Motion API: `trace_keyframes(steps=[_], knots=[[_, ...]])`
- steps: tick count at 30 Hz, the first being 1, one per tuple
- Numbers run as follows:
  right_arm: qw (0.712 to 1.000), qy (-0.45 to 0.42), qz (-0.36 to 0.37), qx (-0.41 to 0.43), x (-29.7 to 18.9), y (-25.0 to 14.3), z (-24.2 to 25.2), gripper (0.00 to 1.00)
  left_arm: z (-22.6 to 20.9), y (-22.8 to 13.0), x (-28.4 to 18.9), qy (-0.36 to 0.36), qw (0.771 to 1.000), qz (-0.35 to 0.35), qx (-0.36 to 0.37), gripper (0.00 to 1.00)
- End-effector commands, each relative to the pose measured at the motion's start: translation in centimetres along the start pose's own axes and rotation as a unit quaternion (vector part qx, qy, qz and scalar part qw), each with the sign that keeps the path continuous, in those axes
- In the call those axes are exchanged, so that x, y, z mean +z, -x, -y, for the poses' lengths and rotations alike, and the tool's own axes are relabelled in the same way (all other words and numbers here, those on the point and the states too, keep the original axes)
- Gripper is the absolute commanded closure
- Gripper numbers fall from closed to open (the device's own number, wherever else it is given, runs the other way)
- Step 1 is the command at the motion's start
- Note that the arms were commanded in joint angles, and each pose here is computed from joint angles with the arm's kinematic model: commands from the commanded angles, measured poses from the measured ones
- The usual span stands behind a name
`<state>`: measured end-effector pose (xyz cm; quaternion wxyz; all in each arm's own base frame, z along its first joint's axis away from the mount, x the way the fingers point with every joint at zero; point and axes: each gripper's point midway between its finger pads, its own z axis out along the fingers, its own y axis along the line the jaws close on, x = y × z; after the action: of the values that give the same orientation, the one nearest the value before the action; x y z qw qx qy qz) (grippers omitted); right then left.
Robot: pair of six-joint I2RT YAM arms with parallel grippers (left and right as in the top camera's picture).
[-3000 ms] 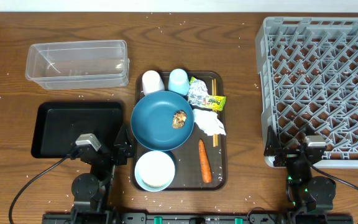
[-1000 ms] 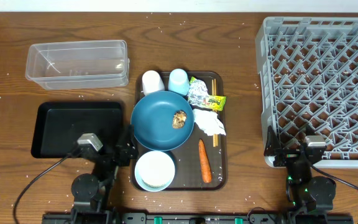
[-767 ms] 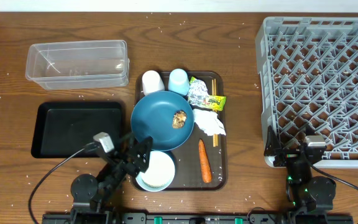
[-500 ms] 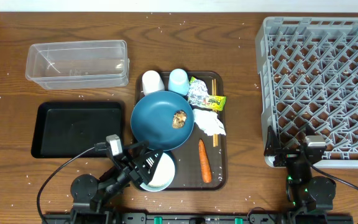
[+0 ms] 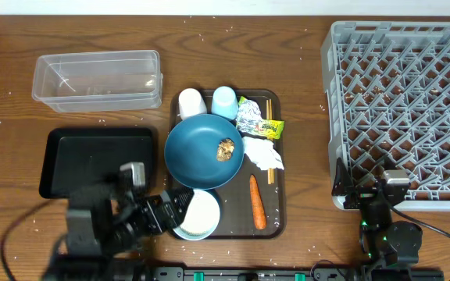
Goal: Sort waste into correct bins and load items into the dishwasher rack
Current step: 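Move the left gripper to the light-blue rice bowl on the tray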
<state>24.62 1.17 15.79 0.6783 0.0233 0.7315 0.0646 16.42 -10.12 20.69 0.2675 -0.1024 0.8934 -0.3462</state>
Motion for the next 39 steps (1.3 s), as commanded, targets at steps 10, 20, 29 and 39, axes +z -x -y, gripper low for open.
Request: trace_keyframes(steps=[10, 20, 29, 39], knots=[[1.000, 0.004, -0.001, -0.003, 0.0, -0.1, -0.2, 0.01, -0.2, -0.5, 1.3, 0.118, 0.986, -0.113, 0.034, 0.02], [1.000, 0.004, -0.001, -0.003, 0.0, -0.1, -0.2, 0.01, 0.5, -3.8, 2.8, 0.193, 0.972, -0.109, 0.080, 0.02], [1.000, 0.004, -0.001, -0.003, 0.0, -0.1, -0.2, 0.01, 5.3, -7.3, 8.4, 0.141, 0.972, -0.141, 0.125, 0.02], [1.000, 0.004, -0.001, -0.003, 0.0, -0.1, -0.2, 0.01, 1.9, -9.0, 9.5, 0.226, 0.946, -0.189, 0.134, 0.02]])
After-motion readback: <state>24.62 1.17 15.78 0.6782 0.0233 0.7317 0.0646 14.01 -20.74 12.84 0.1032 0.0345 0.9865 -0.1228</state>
